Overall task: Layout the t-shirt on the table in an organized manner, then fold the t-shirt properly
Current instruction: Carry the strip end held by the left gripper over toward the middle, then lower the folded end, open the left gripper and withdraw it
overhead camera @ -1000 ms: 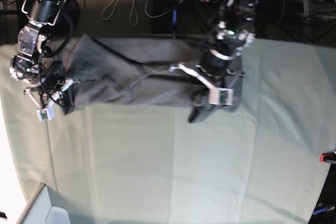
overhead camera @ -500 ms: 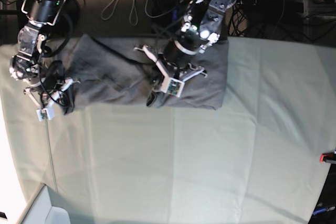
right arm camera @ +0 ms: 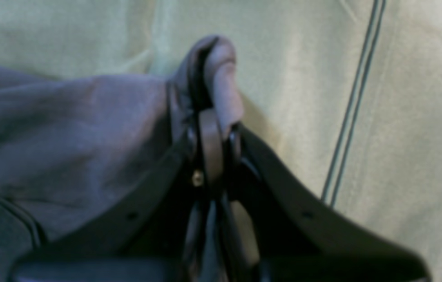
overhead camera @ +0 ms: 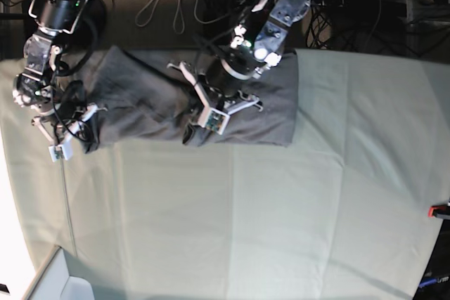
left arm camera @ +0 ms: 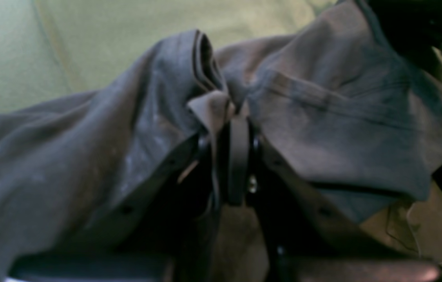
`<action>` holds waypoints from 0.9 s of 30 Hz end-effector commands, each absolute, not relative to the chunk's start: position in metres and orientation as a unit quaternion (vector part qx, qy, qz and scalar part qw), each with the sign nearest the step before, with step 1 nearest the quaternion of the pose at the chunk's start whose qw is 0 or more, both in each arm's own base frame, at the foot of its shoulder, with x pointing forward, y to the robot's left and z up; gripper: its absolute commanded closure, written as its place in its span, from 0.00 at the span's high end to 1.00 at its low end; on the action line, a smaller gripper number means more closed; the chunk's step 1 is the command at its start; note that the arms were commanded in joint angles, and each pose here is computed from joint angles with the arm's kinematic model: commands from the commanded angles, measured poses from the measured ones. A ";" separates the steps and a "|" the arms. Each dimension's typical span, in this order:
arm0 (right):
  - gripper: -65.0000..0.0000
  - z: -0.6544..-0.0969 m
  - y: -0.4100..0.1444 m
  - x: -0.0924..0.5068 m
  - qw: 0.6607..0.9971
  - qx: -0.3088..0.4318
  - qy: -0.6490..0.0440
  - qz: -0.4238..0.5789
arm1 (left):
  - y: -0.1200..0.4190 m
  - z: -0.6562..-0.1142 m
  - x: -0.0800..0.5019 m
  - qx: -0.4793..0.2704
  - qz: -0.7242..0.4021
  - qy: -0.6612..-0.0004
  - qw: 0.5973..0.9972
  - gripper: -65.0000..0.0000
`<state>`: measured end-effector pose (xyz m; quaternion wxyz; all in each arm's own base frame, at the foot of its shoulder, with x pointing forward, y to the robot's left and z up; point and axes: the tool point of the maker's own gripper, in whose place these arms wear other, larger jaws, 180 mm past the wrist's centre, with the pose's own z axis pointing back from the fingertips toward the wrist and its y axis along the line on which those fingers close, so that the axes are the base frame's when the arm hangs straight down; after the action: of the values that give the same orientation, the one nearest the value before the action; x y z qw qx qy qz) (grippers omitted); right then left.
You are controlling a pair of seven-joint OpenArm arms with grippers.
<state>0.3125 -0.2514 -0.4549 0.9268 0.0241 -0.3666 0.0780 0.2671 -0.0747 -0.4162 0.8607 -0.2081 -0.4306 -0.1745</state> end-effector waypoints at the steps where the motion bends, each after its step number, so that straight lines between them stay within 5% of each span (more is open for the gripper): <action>1: 0.00 -0.439 -0.256 0.326 0.916 0.021 -0.393 0.081 | -0.084 -0.400 0.276 -0.223 -0.169 -0.453 0.847 0.00; 9: 0.00 -0.439 -0.256 0.326 0.915 0.020 -0.394 0.081 | -0.087 -0.395 0.284 -0.223 -0.172 -0.457 0.844 0.02; 16: 0.00 -0.439 -0.256 0.326 0.916 0.021 -0.393 0.081 | -0.110 -0.393 0.267 -0.240 -0.208 -0.436 0.842 0.48; 18: 0.00 -0.439 -0.256 0.326 0.916 0.021 -0.393 0.081 | -0.117 -0.389 0.264 -0.246 -0.216 -0.438 0.837 0.54; 23: 0.00 -0.438 -0.257 0.326 0.915 0.020 -0.394 0.081 | -0.112 -0.355 0.270 -0.253 -0.210 -0.477 0.815 0.54; 27: 0.00 -0.437 -0.257 0.328 0.915 0.020 -0.395 0.081 | -0.083 -0.356 0.279 -0.228 -0.194 -0.487 0.821 0.45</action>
<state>0.3130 -0.2520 -0.4545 0.9267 0.0234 -0.3669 0.0783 0.2749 -0.0779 -0.3683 0.8329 -0.2196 -0.4688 -0.1956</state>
